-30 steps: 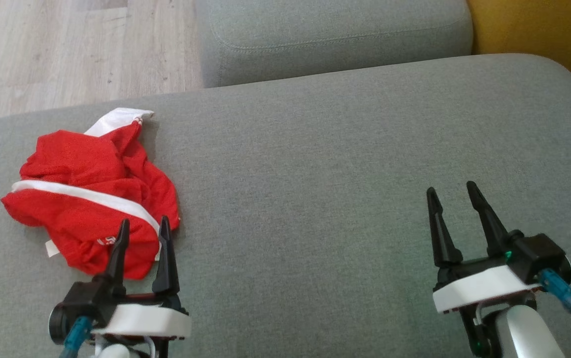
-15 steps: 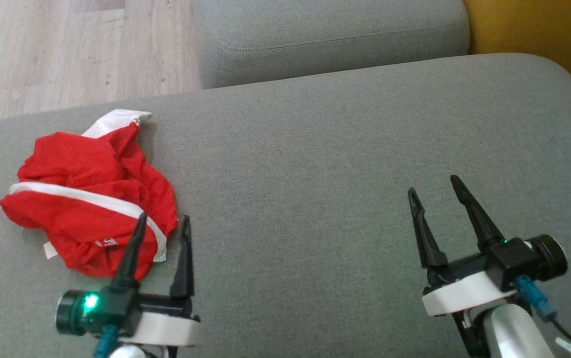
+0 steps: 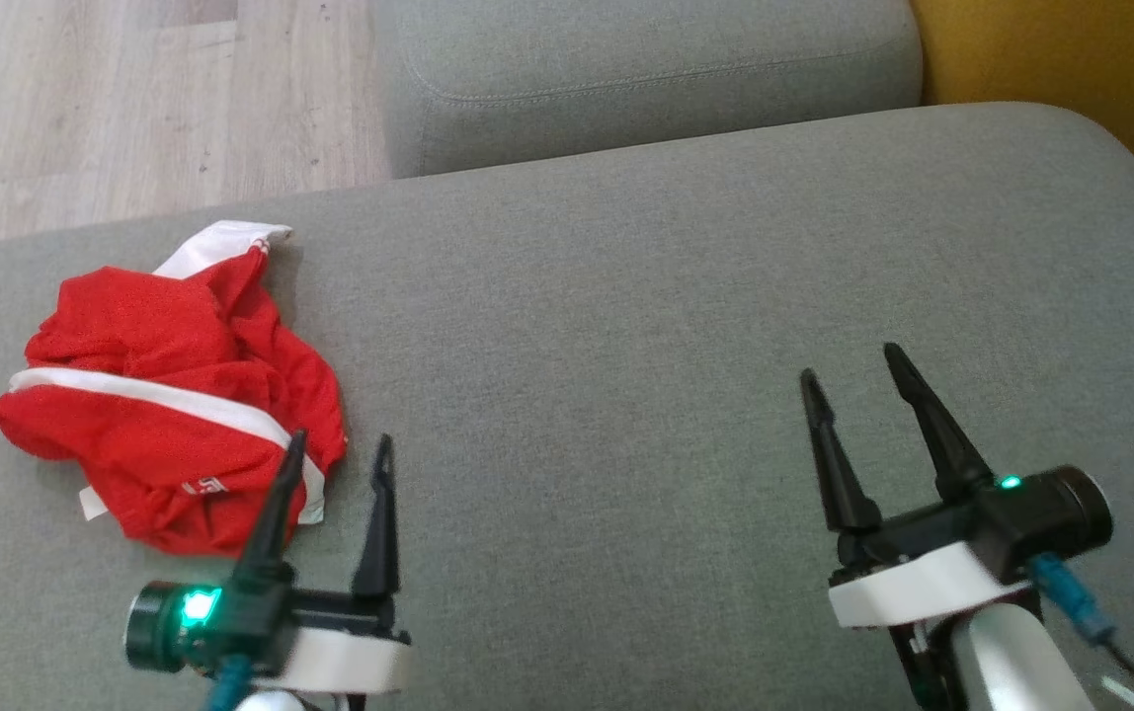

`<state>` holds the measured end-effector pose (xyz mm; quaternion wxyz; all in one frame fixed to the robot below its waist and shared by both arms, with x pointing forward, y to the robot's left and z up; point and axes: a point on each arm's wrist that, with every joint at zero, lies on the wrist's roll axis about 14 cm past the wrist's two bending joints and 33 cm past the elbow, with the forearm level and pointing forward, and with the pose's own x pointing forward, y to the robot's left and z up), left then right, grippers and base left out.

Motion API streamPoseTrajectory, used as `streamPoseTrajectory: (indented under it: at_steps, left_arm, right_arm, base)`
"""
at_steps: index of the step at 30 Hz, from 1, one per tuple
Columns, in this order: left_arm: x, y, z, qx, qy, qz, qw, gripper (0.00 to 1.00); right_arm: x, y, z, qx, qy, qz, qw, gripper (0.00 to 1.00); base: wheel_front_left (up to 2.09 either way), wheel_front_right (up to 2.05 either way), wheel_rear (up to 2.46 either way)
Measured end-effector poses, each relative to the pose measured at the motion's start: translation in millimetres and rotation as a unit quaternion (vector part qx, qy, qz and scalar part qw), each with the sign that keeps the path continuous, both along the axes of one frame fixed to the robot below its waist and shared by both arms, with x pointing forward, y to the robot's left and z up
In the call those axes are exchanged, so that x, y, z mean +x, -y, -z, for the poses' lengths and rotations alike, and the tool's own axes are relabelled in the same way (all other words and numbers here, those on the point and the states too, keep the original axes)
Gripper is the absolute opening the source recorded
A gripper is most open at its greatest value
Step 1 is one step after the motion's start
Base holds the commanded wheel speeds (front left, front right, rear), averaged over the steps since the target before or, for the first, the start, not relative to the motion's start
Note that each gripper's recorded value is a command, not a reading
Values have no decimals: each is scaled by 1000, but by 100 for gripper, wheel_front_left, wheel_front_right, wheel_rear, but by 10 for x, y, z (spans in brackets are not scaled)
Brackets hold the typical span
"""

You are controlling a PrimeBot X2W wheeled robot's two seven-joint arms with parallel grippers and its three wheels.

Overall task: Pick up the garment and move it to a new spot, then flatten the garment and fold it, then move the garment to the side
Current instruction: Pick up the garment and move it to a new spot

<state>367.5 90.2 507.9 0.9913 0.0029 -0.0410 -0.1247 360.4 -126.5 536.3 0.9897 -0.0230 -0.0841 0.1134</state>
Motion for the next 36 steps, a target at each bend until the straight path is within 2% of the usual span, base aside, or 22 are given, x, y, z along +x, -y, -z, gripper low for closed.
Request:
streamPoseTrajectory:
  at_steps: [5,10,16,25,36]
  left_arm:
    - [20,-171,0,-77,-19,-24,997,100]
    - [-59,-271,177,-92,-48,-40,994,100]
    - [-95,-321,384,-91,-80,-51,991,100]
    - [-98,-399,396,-97,-82,-62,990,100]
    - [-240,-882,338,-96,-64,-132,985,100]
  right_arm:
    - [-6,77,178,87,-40,12,995,100]
    - [-31,68,330,121,-68,14,990,100]
    - [-45,58,397,120,-79,13,990,100]
    - [-21,37,386,124,-78,10,989,100]
    - [0,-429,350,121,-82,-62,987,100]
  base:
    - [0,0,0]
    - [0,0,0]
    - [0,0,0]
    - [0,0,0]
    - [0,0,0]
